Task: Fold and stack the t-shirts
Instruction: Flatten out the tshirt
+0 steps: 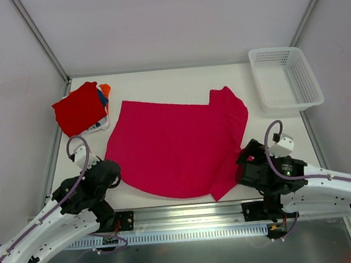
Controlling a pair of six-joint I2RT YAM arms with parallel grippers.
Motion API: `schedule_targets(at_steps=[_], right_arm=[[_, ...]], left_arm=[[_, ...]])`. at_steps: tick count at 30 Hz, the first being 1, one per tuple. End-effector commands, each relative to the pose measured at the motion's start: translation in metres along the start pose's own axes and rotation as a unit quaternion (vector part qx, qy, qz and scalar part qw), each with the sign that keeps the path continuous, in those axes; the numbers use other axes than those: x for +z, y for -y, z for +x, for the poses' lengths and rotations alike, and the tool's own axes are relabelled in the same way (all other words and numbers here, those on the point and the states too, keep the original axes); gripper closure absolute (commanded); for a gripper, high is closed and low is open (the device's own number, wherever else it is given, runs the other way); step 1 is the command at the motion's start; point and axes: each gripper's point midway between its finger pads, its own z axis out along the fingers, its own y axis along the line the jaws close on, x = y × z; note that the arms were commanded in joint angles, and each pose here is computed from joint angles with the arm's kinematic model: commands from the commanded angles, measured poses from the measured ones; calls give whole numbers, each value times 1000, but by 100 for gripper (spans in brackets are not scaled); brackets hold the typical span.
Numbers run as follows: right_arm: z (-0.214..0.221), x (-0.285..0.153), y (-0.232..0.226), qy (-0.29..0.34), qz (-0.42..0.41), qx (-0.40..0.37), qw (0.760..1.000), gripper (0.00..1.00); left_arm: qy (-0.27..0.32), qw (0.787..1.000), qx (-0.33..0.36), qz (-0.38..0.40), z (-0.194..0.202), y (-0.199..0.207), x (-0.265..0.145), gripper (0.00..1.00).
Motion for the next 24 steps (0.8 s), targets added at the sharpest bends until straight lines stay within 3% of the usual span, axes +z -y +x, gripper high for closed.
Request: schedule_targets(at_steps=[1,2,4,6,10,13,18,24], right_arm=[[-30,-7,57,27,73,-133,988,1],[-31,-8,57,27,73,-134,988,1],[-33,-10,54,25,73,-147,986,0],[-37,-14,48,21,67,-146,987,1],[-27,-20,17,-13,42,-135,990,1],[18,-16,-16,-69,0,-145,987,0],[97,-3,-12,-139,2,-154,978,1],[158,1,-8,-197,-18,-113,974,18]], left_arm=[[23,1000,9,-9,-14,-3,-4,96],[23,1000,10,-9,-14,-4,-4,87],[27,1000,7,-6,-16,-3,-5,48],[30,1000,1,1,-19,-3,-8,1],[26,1000,-8,15,-21,0,-12,1],[18,1000,-8,16,-18,1,-12,1],[1,1000,-9,25,-9,0,-12,1],[3,999,-10,42,-9,-3,-14,1]])
